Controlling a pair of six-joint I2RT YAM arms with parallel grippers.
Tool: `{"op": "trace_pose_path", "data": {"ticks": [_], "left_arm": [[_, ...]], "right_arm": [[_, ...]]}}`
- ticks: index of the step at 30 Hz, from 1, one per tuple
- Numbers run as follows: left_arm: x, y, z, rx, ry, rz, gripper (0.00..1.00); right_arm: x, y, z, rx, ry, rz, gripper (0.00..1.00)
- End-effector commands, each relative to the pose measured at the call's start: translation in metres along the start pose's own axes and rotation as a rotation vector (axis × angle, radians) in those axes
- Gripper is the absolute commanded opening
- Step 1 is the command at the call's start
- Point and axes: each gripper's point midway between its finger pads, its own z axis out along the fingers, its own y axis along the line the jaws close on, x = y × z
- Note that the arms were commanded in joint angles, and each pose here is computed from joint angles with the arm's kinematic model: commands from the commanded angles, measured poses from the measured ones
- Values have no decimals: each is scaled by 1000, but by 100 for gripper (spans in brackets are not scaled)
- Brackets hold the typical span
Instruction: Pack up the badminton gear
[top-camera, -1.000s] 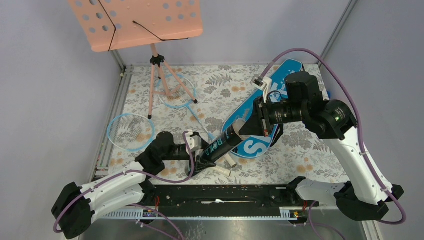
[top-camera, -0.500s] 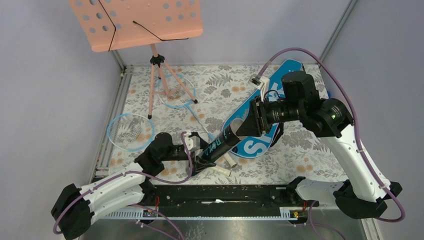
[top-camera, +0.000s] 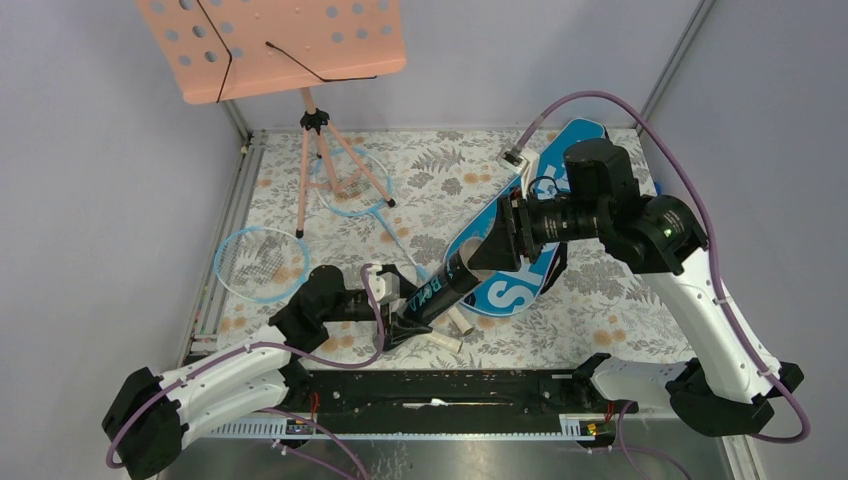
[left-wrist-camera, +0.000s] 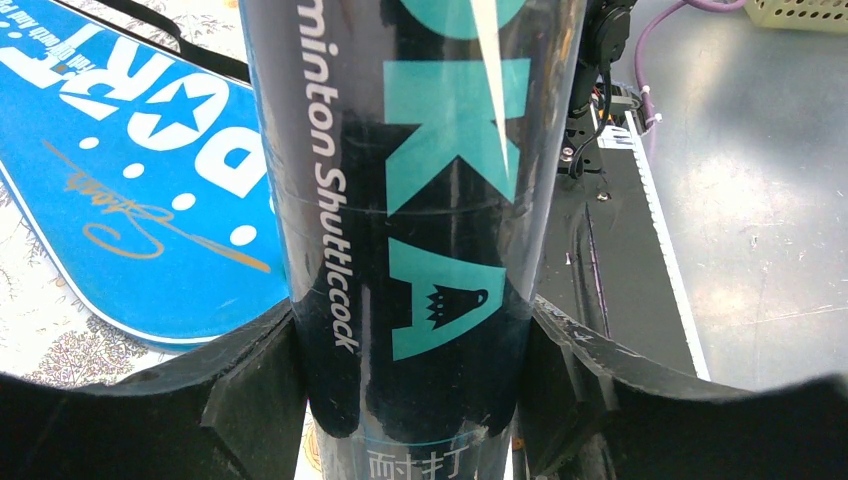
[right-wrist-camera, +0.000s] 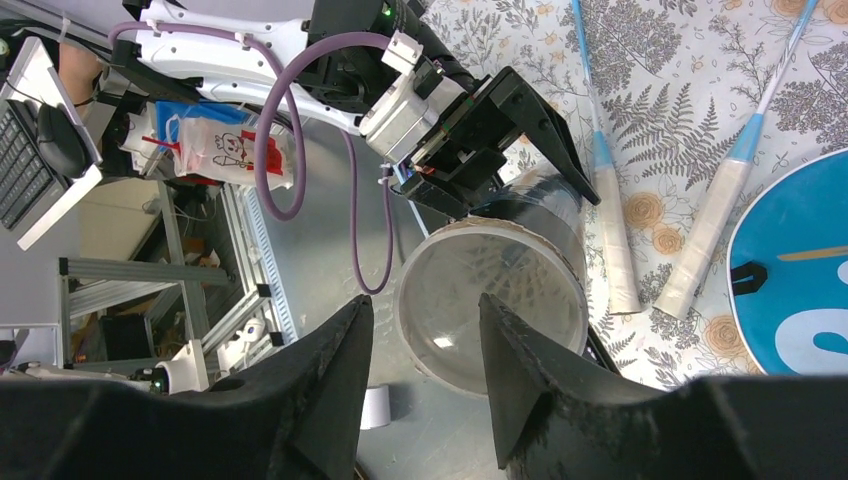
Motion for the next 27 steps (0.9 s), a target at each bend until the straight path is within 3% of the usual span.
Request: {"op": "trace_pose_path", "data": {"ticks": [1,12,27], "left_arm": [[-29,-5,1,37,-96,96,25],[-29,-3,3,37,-92,94,25],[-30,-3,3,34,-93,98,24]], "right_arm": [[-14,10,1,-27,-34,-25,52],[-10,12,13,-42,11,-11,54],[27,-1,41,25,164,22,54]]}}
